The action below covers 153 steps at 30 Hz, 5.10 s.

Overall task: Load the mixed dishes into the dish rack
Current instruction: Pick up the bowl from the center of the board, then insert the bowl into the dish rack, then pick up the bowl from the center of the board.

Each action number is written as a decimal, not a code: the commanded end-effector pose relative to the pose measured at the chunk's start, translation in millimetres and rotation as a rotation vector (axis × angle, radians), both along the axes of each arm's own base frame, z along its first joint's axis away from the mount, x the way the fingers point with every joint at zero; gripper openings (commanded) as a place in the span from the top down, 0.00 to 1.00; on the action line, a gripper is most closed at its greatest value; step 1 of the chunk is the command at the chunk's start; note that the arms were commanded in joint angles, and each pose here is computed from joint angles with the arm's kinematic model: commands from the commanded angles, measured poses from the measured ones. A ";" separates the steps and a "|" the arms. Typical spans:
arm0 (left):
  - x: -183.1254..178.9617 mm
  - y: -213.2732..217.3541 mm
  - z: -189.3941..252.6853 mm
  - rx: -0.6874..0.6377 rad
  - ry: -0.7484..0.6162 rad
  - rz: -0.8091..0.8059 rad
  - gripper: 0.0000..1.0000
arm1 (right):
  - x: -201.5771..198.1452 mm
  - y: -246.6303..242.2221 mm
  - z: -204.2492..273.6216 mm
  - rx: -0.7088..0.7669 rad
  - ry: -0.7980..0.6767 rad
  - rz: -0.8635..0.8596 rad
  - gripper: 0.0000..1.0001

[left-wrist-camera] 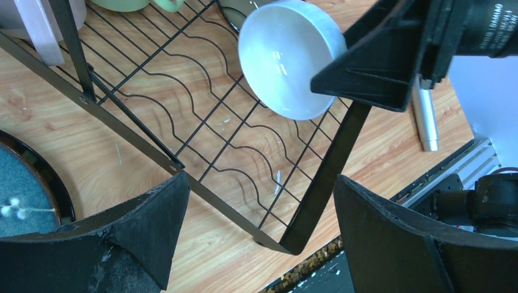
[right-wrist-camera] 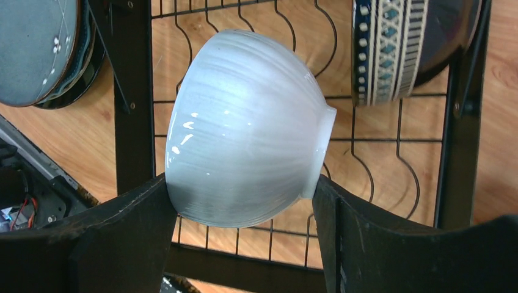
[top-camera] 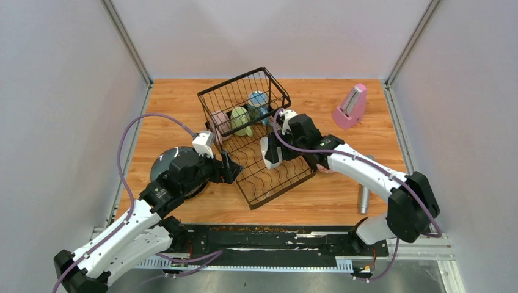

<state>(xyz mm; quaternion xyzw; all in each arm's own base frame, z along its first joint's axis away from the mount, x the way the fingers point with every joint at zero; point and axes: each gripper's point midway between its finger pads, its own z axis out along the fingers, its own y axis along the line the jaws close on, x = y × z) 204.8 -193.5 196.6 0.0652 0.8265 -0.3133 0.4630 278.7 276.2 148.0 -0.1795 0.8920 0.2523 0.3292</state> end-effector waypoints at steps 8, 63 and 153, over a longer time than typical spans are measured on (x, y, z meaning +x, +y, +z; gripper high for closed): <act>3.5 5.4 28.3 -0.026 -0.063 0.027 0.06 | 66.8 39.8 27.0 0.048 -0.228 0.031 0.53; -0.4 2.7 23.4 -0.054 -0.044 0.018 0.07 | 41.7 46.4 -29.5 0.020 -0.420 0.083 0.06; -2.0 30.2 37.9 -0.117 -0.096 0.154 0.00 | 19.6 -226.8 -84.8 0.218 0.265 -1.024 0.58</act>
